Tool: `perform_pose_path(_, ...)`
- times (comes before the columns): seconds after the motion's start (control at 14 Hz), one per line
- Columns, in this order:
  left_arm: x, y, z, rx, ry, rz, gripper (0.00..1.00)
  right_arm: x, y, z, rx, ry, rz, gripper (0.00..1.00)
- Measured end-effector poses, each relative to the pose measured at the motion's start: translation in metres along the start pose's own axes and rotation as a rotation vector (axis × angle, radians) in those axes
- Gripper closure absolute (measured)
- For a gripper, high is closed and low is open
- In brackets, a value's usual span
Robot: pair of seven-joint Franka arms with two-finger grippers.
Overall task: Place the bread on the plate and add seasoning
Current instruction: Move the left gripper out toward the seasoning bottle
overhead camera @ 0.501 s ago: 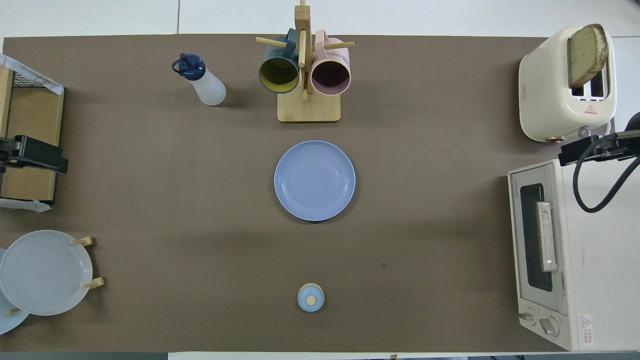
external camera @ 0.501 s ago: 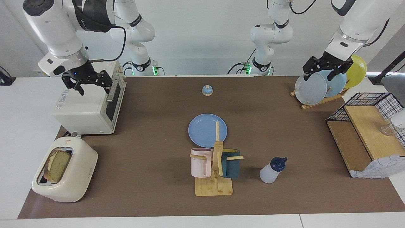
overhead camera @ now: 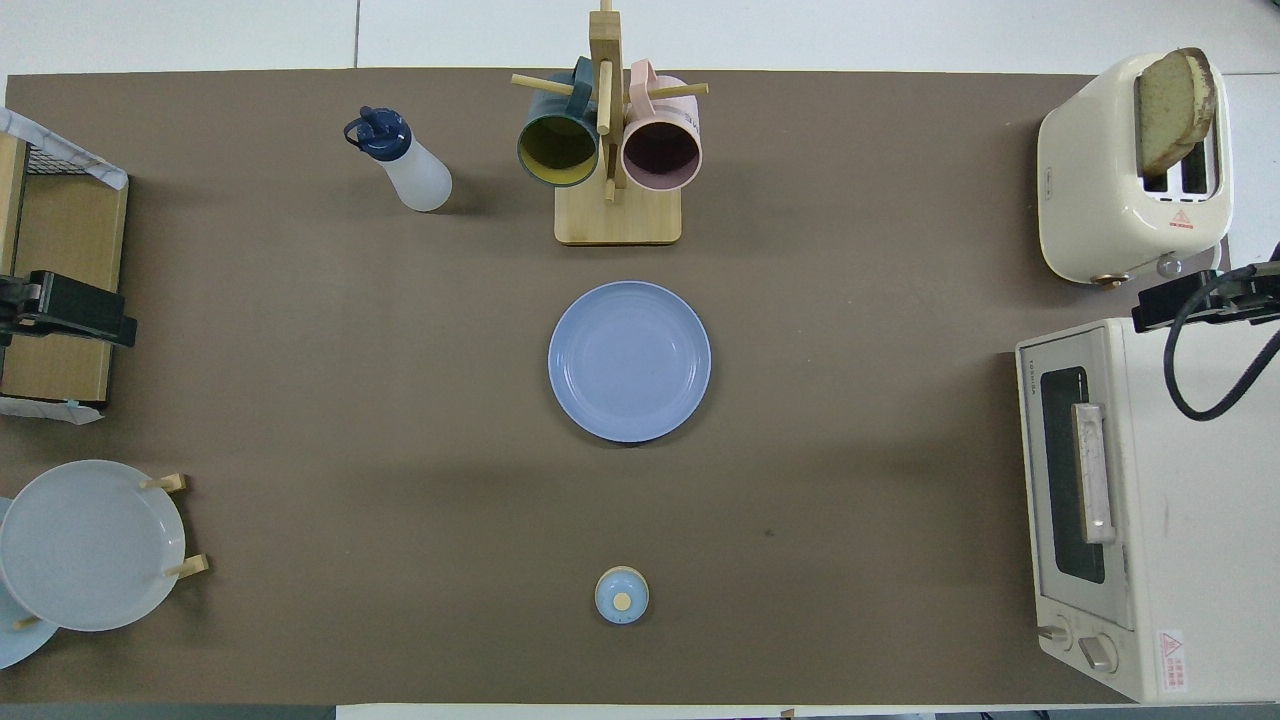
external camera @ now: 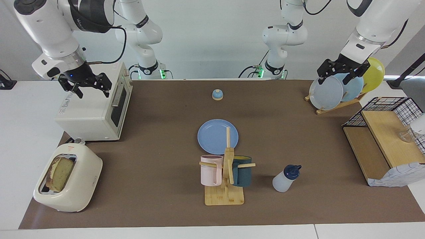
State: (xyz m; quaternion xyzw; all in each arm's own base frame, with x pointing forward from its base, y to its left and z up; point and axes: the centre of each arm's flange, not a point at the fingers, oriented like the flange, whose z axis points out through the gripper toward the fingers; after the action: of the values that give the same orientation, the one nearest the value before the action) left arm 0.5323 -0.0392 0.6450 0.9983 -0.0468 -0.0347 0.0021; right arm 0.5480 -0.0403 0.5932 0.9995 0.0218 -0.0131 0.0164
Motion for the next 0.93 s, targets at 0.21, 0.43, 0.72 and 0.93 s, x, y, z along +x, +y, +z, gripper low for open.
perform_pose_path(0.21,-0.001,-0.001,0.005,0.000,-0.013,-0.001,0.00,0.010,0.002,-0.002,-0.009,0.086,0.002,0.00)
perform_pose_path(0.43,0.000,0.001,0.016,0.000,0.028,0.003,0.00,0.023,0.012,0.002,-0.025,0.206,0.000,0.00)
perform_pose_path(0.72,0.004,0.029,0.060,-0.002,0.207,0.050,0.00,0.052,0.075,0.030,-0.082,0.363,-0.067,0.00)
perform_pose_path(0.93,0.003,0.045,0.088,-0.006,0.317,0.078,0.00,0.078,0.120,0.090,-0.021,0.430,-0.026,0.00)
